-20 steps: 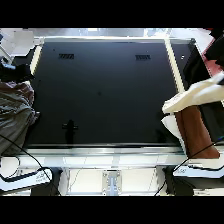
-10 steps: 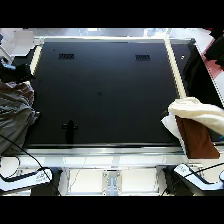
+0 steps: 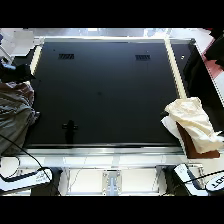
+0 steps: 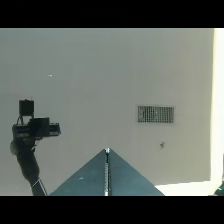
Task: Fold the shirts.
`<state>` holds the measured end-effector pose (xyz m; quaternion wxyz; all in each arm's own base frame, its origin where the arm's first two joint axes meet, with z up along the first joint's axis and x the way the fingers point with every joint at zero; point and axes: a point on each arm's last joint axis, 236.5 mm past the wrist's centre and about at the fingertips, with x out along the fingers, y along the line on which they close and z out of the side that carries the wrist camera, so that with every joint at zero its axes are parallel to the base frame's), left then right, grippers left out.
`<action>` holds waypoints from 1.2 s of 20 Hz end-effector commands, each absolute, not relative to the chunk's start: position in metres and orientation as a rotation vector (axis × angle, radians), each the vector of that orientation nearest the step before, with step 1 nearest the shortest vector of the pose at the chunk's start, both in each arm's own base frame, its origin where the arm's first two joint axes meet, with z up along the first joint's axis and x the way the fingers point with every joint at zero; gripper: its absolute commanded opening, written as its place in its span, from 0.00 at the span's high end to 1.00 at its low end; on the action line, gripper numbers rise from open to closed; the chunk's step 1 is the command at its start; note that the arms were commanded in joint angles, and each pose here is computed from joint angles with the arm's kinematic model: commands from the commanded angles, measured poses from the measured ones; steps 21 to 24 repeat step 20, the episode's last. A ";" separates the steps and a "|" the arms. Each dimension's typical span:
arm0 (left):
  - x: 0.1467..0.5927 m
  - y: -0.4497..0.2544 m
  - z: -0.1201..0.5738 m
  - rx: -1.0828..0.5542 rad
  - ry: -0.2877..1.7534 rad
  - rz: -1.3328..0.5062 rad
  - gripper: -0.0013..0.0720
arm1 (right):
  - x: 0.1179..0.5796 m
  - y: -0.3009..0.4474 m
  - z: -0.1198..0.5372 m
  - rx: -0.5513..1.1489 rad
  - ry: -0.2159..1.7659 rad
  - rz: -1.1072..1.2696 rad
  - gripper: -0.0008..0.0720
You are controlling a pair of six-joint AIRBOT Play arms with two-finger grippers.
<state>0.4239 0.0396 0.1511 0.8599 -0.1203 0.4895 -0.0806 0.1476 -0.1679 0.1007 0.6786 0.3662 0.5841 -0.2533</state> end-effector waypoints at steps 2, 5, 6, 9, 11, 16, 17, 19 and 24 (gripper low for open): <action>0.424 0.040 0.151 -0.253 1.029 -0.170 0.97 | 0.188 -0.187 0.209 0.699 0.963 -0.603 0.52; 0.423 0.039 0.151 -0.265 1.032 -0.163 0.97 | 0.257 -0.152 0.313 0.618 0.584 -0.318 0.53; 0.424 0.039 0.151 -0.283 1.034 -0.154 0.97 | 0.277 -0.122 0.342 0.611 0.490 -0.148 0.53; 0.424 0.038 0.151 -0.356 1.038 -0.122 0.97 | 0.297 -0.024 0.388 0.472 0.387 0.308 0.53; 0.424 0.036 0.152 -0.377 1.038 -0.116 0.97 | 0.301 0.018 0.382 0.404 0.435 0.437 0.53; 0.424 0.036 0.152 -0.376 1.038 -0.117 0.97 | 0.308 0.065 0.344 0.232 0.580 0.499 0.53; 0.424 0.036 0.152 -0.376 1.038 -0.117 0.97 | 0.307 0.071 0.341 0.216 0.592 0.511 0.53; 0.424 0.036 0.152 -0.376 1.038 -0.117 0.97 | 0.306 0.078 0.339 0.201 0.605 0.532 0.53; 0.424 0.036 0.152 -0.376 1.038 -0.117 0.97 | 0.306 0.081 0.338 0.200 0.607 0.540 0.53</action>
